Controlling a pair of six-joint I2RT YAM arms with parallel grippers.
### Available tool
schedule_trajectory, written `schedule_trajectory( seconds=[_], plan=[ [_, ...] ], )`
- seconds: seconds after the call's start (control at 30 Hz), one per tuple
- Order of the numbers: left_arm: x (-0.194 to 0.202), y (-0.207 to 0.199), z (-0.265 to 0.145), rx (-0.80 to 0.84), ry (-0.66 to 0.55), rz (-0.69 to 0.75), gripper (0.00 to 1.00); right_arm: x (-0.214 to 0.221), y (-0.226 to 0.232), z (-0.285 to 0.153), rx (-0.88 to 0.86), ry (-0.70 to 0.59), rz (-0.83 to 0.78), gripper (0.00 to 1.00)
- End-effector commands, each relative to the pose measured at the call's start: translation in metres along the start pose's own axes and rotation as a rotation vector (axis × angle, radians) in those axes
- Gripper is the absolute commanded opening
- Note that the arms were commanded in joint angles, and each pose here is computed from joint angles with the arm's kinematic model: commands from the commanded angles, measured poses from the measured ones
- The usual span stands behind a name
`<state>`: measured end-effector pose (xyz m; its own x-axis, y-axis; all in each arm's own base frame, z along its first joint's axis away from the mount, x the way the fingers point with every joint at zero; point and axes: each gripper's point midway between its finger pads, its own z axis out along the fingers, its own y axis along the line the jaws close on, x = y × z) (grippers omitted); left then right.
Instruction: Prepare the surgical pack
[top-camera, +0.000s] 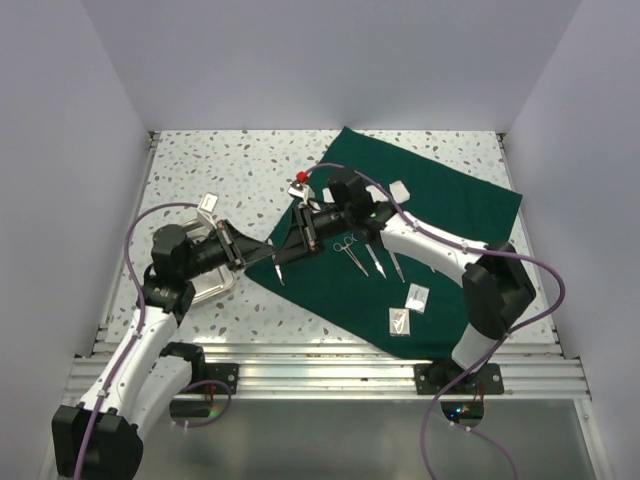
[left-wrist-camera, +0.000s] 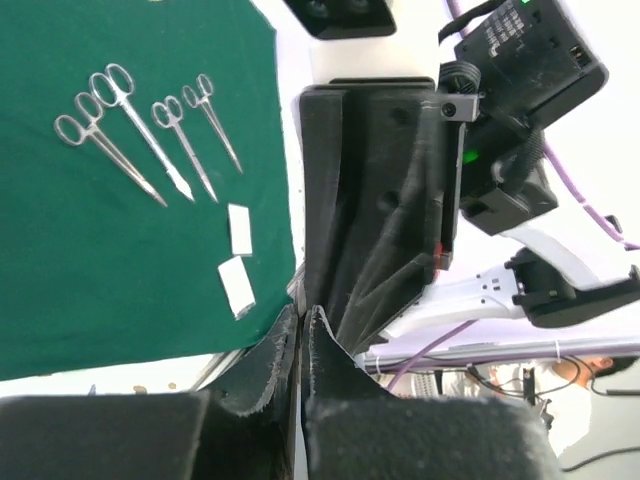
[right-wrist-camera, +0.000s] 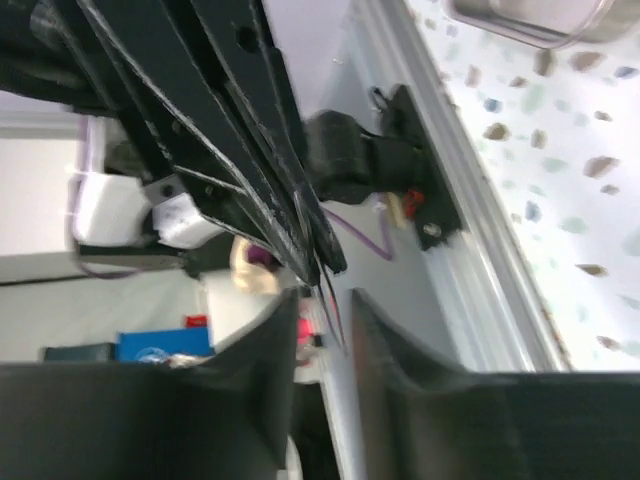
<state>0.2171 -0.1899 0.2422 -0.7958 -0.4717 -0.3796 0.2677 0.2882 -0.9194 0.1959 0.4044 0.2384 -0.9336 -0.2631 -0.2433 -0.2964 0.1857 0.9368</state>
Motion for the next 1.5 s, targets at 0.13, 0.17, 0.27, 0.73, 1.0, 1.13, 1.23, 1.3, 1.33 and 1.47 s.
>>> schedule_trajectory(
  seconds=[0.13, 0.17, 0.27, 0.73, 1.0, 1.13, 1.23, 1.3, 1.33, 1.47],
  plan=[
    [-0.031, 0.075, -0.034, -0.655, -0.004, 0.098, 0.0, -0.018, -0.064, -0.029, 0.483, -0.025, 0.007, 0.71],
    [-0.035, 0.093, -0.043, -0.77, 0.009, 0.116, 0.0, -0.024, -0.083, -0.041, 0.593, -0.039, -0.031, 0.71],
    [-0.055, 0.119, -0.08, -1.054, -0.05, 0.146, 0.0, -0.014, -0.11, -0.064, 0.764, 0.018, -0.019, 0.71],
    [-0.095, 0.204, -0.114, -1.489, -0.036, 0.192, 0.0, -0.017, -0.201, -0.151, 1.204, 0.102, -0.029, 0.58],
    [-0.099, 0.238, -0.107, -1.482, 0.015, 0.172, 0.0, -0.026, -0.234, -0.155, 1.243, 0.113, -0.023, 0.49],
    [-0.101, 0.25, -0.103, -1.464, 0.046, 0.156, 0.0, -0.032, -0.242, -0.153, 1.249, 0.13, -0.03, 0.43],
    [-0.098, 0.259, -0.099, -1.452, 0.079, 0.141, 0.0, -0.037, -0.25, -0.155, 1.28, 0.148, -0.042, 0.37],
    [-0.095, 0.261, -0.097, -1.442, 0.091, 0.135, 0.0, -0.037, -0.251, -0.153, 1.274, 0.153, -0.043, 0.35],
    [-0.094, 0.262, -0.097, -1.439, 0.097, 0.133, 0.0, -0.038, -0.253, -0.153, 1.273, 0.153, -0.046, 0.34],
    [-0.091, 0.262, -0.096, -1.428, 0.112, 0.125, 0.15, -0.039, -0.258, -0.151, 1.273, 0.161, -0.06, 0.34]
  ],
)
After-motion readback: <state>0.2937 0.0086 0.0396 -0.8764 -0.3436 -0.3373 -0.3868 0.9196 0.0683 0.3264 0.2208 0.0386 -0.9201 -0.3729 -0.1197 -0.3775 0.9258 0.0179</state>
